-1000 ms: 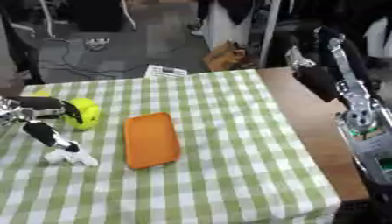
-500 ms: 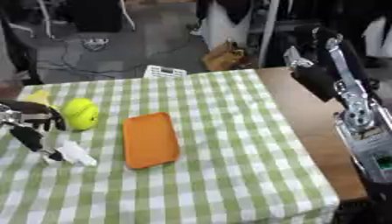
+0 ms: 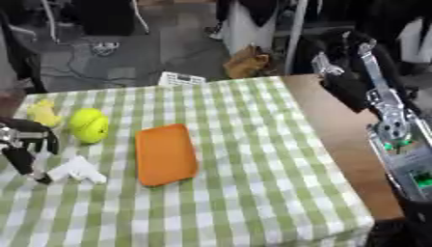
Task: Pick up objects on the table and place them in the box.
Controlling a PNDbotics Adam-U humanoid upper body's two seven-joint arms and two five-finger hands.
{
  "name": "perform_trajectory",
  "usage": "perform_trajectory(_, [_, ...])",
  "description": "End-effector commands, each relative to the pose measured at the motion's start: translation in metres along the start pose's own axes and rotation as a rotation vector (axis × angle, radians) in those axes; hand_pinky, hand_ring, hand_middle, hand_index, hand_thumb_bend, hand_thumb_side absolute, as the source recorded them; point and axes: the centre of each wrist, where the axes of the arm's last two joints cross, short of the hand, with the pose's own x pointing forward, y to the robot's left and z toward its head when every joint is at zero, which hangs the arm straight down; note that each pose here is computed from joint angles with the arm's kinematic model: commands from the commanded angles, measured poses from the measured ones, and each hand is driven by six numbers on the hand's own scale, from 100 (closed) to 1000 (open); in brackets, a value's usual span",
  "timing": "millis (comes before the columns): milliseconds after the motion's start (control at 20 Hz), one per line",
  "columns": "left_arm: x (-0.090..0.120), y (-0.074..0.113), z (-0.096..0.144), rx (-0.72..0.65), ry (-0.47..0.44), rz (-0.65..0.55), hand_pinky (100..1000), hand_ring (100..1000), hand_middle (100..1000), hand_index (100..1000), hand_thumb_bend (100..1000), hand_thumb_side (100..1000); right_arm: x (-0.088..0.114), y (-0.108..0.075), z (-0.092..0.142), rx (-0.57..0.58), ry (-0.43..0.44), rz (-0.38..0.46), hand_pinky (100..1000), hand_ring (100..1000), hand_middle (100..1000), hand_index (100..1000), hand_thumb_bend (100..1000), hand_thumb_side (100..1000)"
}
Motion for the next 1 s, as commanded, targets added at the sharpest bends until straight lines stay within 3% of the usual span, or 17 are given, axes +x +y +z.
perform_trajectory(50, [-0.003, 0.01, 0.003, -0.106, -0.084, -0.096, 612, 689, 700, 784, 662, 351, 0.003, -0.006, -0.003, -0.008, -0.014, 0.01, 350, 555, 579, 819, 263, 648])
perform_trajectory(650, [0.013, 0.02, -0.003, 0.085, -0.017, -0.083, 614, 679, 686, 782, 630, 253, 0.003, -0.005, -0.003, -0.006, -0.015, 0.004, 350, 555, 579, 819, 260, 649])
perform_trajectory(1000, [0.013, 0.011, -0.01, 0.152, 0.019, -0.096, 621, 685, 690, 785, 629, 250, 0.002, -0.005, -0.003, -0.005, -0.015, 0.003, 350, 555, 579, 820, 260, 648])
